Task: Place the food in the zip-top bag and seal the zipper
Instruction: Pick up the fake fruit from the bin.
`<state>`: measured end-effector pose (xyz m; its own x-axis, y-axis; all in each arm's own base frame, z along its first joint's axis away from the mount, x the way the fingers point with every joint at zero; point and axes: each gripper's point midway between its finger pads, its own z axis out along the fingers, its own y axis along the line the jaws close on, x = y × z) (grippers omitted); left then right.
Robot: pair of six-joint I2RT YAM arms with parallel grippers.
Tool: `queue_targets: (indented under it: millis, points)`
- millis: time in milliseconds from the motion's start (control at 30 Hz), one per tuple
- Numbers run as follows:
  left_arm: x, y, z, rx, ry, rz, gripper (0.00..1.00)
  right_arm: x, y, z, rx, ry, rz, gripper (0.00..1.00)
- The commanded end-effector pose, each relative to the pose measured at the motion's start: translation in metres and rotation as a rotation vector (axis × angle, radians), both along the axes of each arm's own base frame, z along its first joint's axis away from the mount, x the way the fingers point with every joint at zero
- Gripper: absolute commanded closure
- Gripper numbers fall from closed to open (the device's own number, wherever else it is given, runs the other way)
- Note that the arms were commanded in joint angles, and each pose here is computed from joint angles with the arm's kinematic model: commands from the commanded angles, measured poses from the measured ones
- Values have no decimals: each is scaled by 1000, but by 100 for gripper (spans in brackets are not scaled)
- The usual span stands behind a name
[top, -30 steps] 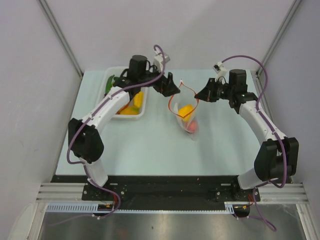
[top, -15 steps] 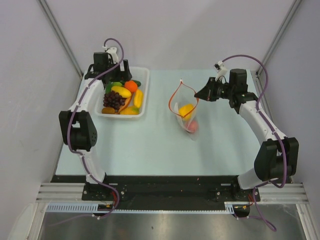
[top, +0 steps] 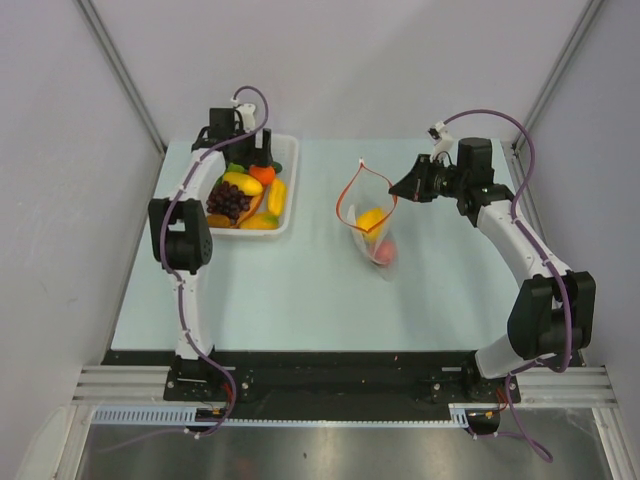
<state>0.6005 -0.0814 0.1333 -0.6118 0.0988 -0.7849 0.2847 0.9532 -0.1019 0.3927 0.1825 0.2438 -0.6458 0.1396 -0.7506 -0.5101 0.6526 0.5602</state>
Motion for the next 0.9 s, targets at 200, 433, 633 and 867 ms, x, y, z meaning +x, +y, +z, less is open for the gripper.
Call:
queue_targets:
  millis: [200, 433, 633, 867]
  points:
    - [-17, -12, -31, 69, 49, -109, 0, 5, -2, 3, -18, -32, -14, 100]
    - [-14, -11, -22, 59, 30, -93, 16, 3, -2, 1, -26, -29, -9, 100]
    - [-14, -25, 55, -37, -127, -103, 48, 0, -2, 5, -27, -38, 1, 100]
    - [-72, -109, 155, -154, -284, -357, 48, -2, -2, 5, -23, -34, 10, 100]
